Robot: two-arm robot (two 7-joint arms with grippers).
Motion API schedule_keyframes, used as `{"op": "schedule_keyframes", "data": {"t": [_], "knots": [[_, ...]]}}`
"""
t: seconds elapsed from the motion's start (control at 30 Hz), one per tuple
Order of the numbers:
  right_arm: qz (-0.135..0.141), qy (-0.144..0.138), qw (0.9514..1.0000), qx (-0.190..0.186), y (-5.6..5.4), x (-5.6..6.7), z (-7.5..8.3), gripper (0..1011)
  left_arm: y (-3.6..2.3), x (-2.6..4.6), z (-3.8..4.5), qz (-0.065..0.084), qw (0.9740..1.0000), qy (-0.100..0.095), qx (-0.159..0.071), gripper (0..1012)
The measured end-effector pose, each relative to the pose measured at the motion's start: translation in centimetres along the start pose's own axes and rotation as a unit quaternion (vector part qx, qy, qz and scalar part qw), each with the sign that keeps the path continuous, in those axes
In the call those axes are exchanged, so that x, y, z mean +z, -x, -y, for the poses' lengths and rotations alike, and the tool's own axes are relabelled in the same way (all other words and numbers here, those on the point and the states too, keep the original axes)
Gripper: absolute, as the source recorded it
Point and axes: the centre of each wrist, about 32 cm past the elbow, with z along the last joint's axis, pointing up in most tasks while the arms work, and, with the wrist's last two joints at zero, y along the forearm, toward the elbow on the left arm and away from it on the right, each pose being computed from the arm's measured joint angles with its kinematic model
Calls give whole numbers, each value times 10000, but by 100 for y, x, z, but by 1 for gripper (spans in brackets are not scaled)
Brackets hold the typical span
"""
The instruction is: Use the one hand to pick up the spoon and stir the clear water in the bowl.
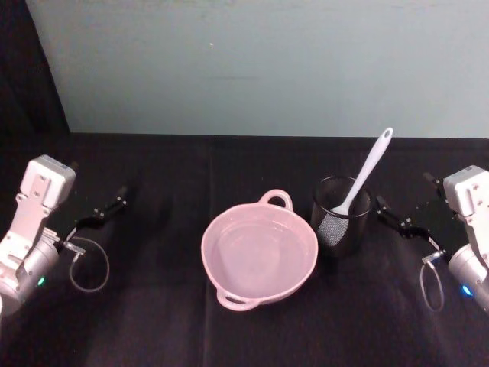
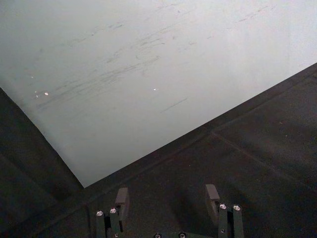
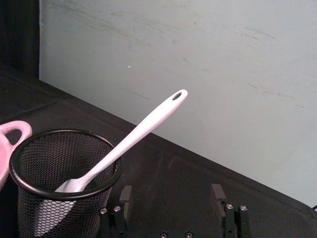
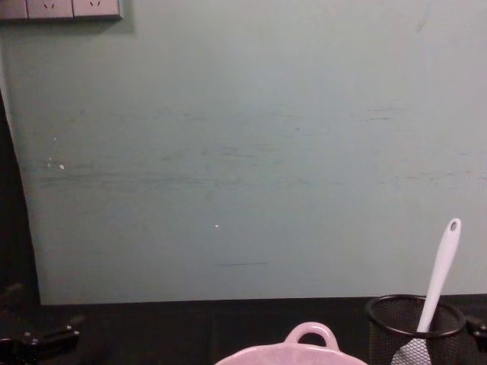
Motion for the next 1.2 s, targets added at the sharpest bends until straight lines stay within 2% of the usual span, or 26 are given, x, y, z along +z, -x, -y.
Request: {"op": "schedule_keyframes", "data": {"t": [1.2], "knots": [[0,0,10000,0,0,0,0,1003,0,0,0,0,10000,0,0,1005]]}}
